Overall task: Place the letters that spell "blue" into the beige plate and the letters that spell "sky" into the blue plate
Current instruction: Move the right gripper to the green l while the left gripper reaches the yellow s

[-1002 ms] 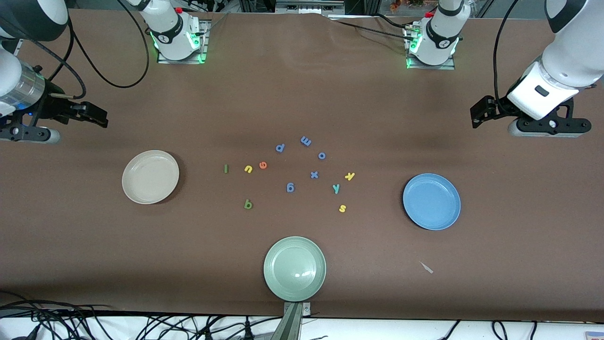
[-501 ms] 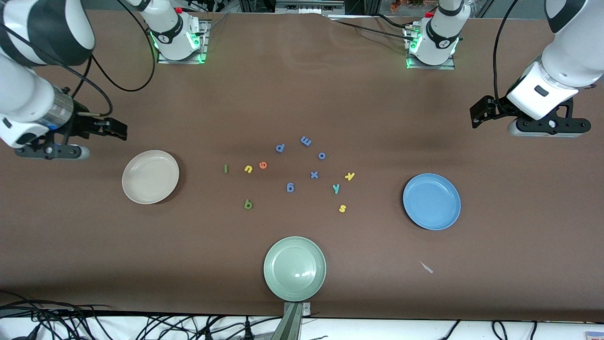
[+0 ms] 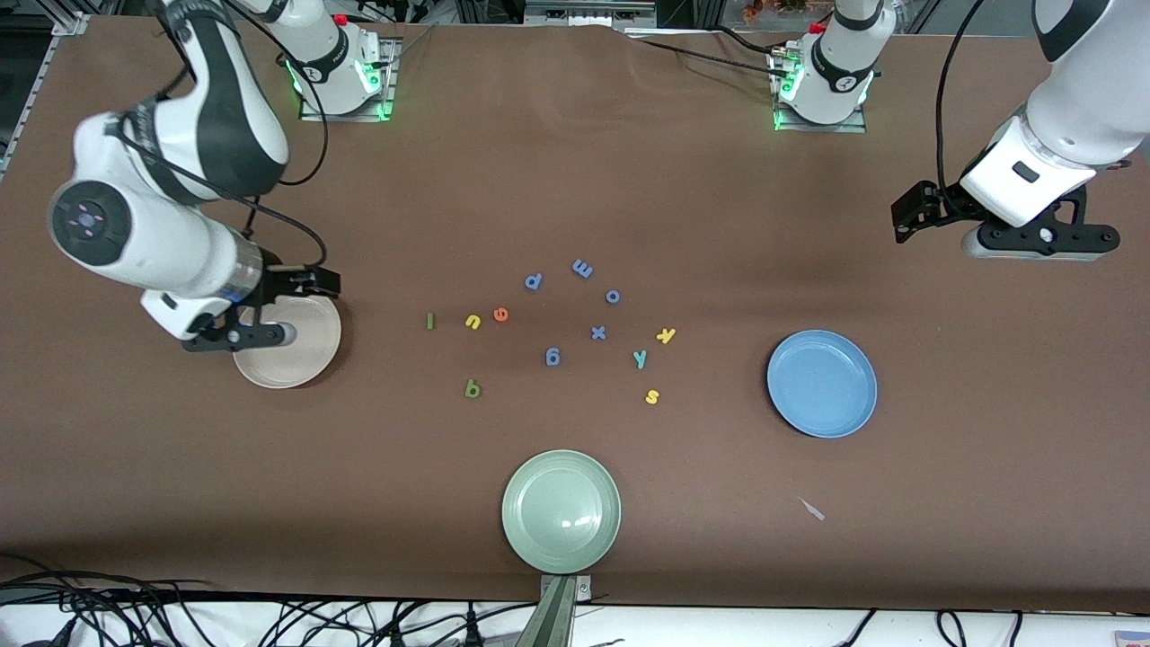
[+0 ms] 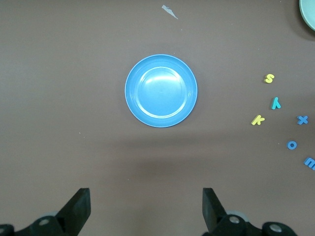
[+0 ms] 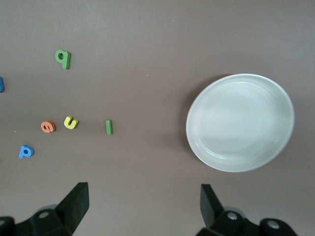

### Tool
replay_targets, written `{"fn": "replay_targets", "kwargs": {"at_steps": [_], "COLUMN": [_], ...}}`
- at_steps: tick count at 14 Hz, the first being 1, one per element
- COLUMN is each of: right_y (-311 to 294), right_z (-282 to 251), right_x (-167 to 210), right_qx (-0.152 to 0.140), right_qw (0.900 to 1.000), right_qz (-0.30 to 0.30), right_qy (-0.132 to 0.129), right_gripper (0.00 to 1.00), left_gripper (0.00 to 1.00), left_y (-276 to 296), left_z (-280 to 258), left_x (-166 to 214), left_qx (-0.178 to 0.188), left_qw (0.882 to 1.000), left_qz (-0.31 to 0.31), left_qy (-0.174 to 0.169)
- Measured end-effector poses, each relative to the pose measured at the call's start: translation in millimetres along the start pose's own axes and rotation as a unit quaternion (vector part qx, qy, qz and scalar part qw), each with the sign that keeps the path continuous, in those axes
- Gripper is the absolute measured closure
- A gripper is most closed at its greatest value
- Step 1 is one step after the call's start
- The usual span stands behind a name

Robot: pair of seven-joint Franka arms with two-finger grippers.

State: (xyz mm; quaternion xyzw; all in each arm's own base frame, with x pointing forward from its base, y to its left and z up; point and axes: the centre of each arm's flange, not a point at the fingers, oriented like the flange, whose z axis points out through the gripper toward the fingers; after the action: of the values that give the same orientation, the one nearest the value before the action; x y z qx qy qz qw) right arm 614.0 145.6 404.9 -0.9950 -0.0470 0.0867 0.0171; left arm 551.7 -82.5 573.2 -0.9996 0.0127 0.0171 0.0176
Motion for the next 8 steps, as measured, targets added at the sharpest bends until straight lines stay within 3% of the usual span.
{"fn": "replay_targets", "kwargs": {"at_steps": [4,8], "right_y": [-2.4,-17.2], "right_z": [38.8,82.9], "right_x": [9.4,2.1], "right_qx": [0.002,0.004], "right_qw": [1.0,0.999], "right_qz": [0.005,0.029], "right_qy": [0.017,0.04], "right_gripper": [0.0,0.0], "left_gripper": [0.0,0.0], "left_y": [8.8,66.5], "left_z": [49.2,108.6], "left_x": [20.1,50.1], "left_qx": [0.0,-0.003], "left_qw": [0.999,0.995], "left_qz": [0.008,0.052], "left_qy": [-0.044,-0.082]}}
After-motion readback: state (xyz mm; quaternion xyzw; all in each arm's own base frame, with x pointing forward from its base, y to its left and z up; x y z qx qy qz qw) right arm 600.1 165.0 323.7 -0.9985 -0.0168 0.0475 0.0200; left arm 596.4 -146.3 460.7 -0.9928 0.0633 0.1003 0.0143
